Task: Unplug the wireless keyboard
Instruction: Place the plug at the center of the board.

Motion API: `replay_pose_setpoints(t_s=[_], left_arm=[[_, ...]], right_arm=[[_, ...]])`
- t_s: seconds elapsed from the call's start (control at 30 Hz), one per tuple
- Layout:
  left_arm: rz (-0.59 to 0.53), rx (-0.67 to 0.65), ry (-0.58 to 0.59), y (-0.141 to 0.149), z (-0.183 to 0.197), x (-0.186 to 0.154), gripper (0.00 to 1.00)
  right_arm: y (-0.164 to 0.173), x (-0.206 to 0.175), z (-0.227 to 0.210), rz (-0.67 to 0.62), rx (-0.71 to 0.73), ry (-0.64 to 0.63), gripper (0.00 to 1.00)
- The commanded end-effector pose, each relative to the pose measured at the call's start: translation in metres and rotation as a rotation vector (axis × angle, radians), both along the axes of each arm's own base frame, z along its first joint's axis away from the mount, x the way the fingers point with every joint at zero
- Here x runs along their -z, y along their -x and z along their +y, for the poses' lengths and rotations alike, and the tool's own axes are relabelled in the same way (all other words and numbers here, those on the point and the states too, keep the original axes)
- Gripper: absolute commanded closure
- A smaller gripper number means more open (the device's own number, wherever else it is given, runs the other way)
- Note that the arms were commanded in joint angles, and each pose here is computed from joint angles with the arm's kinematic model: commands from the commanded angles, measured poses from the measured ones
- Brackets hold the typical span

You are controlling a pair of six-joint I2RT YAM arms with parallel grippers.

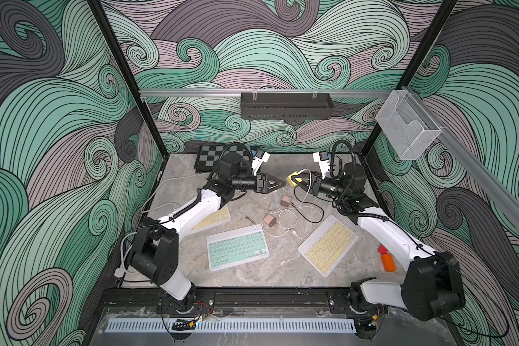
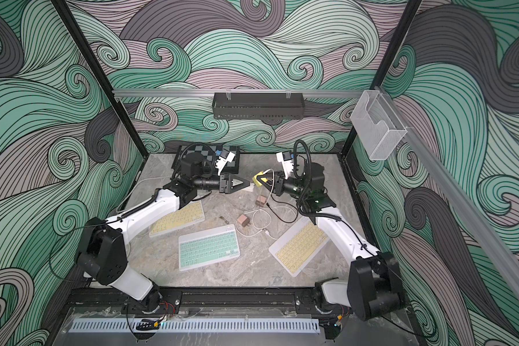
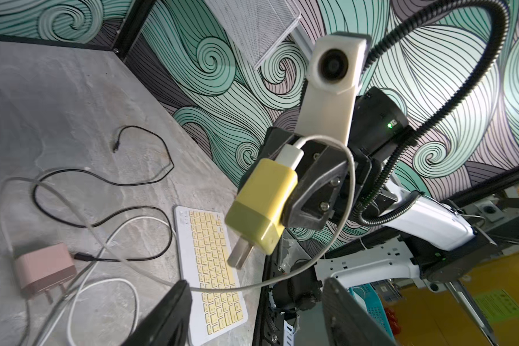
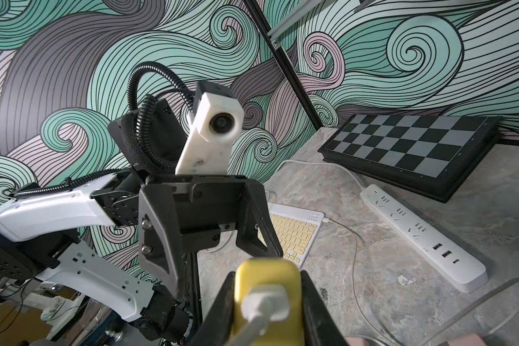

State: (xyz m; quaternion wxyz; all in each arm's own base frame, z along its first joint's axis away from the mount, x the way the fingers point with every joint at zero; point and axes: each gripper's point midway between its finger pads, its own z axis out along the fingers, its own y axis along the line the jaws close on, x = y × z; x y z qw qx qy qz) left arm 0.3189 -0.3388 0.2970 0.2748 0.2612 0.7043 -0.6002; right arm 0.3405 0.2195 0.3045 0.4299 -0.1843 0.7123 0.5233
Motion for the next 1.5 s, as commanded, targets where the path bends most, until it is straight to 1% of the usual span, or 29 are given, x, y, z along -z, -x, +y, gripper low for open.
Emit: replay_pose_setpoints(t_s=[0.0, 0.1, 0.27, 0.47, 0.63, 0.7, 0.73, 0.77, 0.87, 0.93, 1.0, 1.07, 1.1, 1.13, 1.23, 1.27, 1.37, 1.47], left_arm=[[-0.079, 0.088, 0.088, 0.01, -0.016, -0.024, 0.32], [-0.079, 0.118, 0.093, 0.012, -0.024, -0.024, 0.35], [-0.083, 0.105, 0.101, 0.009, -0.026, -0.025, 0.37], [-0.093, 0.107, 0.156, 0.004, -0.03, -0.04, 0.44], [-0.093, 0.105, 0.16, -0.001, -0.032, -0.042, 0.45], [-0.087, 0.089, 0.139, -0.004, -0.031, -0.037, 0.45], [-0.083, 0.07, 0.122, -0.006, -0.029, -0.034, 0.43], [-0.081, 0.05, 0.109, -0.007, -0.026, -0.029, 0.41], [-0.088, 0.029, 0.1, -0.006, -0.021, -0.028, 0.41], [-0.079, 0.019, 0.051, -0.008, -0.017, -0.021, 0.4], [-0.066, -0.03, -0.007, -0.011, -0.005, -0.01, 0.38], [-0.072, -0.137, -0.073, -0.017, 0.015, 0.004, 0.3], [-0.057, -0.213, -0.133, -0.021, 0.029, 0.015, 0.3], [-0.049, -0.253, -0.176, -0.022, 0.04, 0.023, 0.3], [-0.042, -0.314, -0.269, -0.015, 0.062, 0.044, 0.31], [-0.051, -0.339, -0.27, -0.011, 0.068, 0.04, 0.3], [-0.02, -0.372, -0.307, -0.007, 0.077, 0.057, 0.3], [0.033, -0.385, -0.332, -0.004, 0.082, 0.077, 0.31]], right_arm=[[0.007, -0.024, 0.002, -0.049, -0.039, -0.048, 1.0], [0.005, -0.025, 0.004, -0.013, -0.043, -0.078, 1.0], [0.003, -0.031, 0.005, 0.023, -0.049, -0.145, 1.0], [0.004, -0.034, 0.008, 0.032, -0.07, -0.179, 1.0], [0.004, -0.034, 0.009, 0.03, -0.07, -0.179, 1.0], [-0.002, -0.023, 0.006, 0.063, -0.034, -0.153, 1.0], [-0.004, -0.017, 0.006, 0.077, -0.025, -0.144, 1.0], [-0.004, -0.014, 0.005, 0.085, -0.023, -0.142, 1.0], [-0.004, -0.006, 0.006, 0.103, -0.027, -0.148, 1.0], [-0.011, 0.005, 0.002, 0.141, 0.016, -0.128, 1.0], [-0.021, 0.032, -0.006, 0.223, 0.097, -0.066, 1.0], [-0.025, 0.059, -0.014, 0.286, 0.159, -0.012, 1.0], [-0.025, 0.073, -0.017, 0.314, 0.179, 0.013, 1.0], [-0.025, 0.084, -0.019, 0.342, 0.195, 0.034, 1.0], [-0.021, 0.118, -0.015, 0.437, 0.176, 0.065, 1.0], [-0.019, 0.128, -0.011, 0.459, 0.161, 0.075, 1.0], [-0.013, 0.149, 0.001, 0.491, 0.124, 0.12, 1.0], [-0.01, 0.184, 0.0, 0.553, 0.156, 0.256, 1.0]])
